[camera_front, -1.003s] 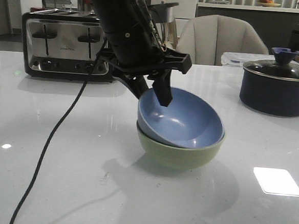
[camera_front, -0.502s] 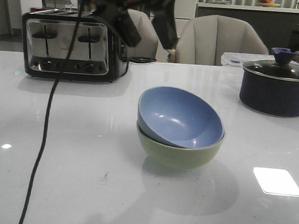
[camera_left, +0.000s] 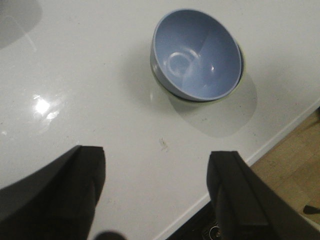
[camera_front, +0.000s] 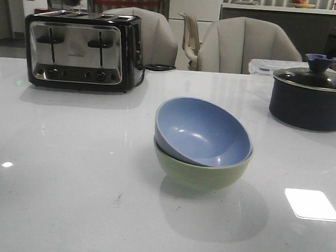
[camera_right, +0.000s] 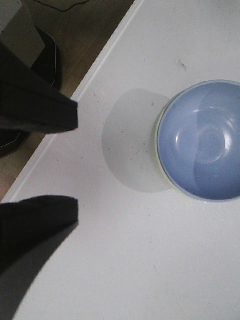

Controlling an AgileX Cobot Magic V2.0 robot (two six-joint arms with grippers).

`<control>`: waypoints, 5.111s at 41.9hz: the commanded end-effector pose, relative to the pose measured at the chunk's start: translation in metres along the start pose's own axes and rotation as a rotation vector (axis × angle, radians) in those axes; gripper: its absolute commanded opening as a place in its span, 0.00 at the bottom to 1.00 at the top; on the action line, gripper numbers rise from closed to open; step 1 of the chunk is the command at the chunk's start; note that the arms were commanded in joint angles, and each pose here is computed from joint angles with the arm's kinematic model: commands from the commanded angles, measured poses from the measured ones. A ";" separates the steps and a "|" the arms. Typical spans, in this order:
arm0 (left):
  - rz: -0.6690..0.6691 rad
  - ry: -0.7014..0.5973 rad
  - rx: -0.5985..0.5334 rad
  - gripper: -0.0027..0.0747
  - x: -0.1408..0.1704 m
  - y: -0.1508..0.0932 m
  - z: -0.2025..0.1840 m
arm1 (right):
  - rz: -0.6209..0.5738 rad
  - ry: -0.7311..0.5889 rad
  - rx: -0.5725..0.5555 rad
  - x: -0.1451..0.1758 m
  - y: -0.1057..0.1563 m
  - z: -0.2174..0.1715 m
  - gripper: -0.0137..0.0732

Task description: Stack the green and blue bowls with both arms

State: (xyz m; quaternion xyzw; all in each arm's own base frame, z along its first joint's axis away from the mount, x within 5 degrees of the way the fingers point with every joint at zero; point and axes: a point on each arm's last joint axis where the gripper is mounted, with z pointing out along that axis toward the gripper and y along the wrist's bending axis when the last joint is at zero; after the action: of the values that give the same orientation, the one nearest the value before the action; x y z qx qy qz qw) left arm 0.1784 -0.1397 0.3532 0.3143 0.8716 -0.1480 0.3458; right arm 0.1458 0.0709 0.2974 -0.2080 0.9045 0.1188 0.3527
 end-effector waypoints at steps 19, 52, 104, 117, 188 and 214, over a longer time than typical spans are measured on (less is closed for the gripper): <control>0.039 -0.198 -0.038 0.64 0.081 -0.004 -0.048 | -0.013 -0.066 0.004 -0.009 0.001 -0.007 0.50; 0.039 -0.189 -0.037 0.16 0.082 -0.004 -0.047 | -0.013 -0.056 0.002 -0.008 0.001 -0.007 0.20; -0.162 -0.957 -0.707 0.16 0.228 0.030 -0.031 | -0.013 -0.052 0.002 -0.008 0.001 -0.007 0.20; -0.162 -0.957 -0.707 0.16 0.228 0.030 -0.031 | -0.013 -0.051 0.001 -0.008 0.001 -0.007 0.20; -0.163 -0.955 -0.708 0.16 0.228 0.030 -0.031 | 0.104 -0.930 0.513 0.143 -0.028 -0.016 0.20; -0.163 -0.955 -0.708 0.16 0.228 0.030 -0.031 | 0.102 -0.937 0.512 0.142 -0.028 -0.016 0.20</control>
State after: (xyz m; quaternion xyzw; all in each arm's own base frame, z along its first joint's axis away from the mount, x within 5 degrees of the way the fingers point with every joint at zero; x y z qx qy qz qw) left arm 0.0559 -0.0014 0.2129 0.0195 0.6703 0.0027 0.7418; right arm 0.0568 0.0001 0.1996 0.0023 0.7017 0.0001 0.7124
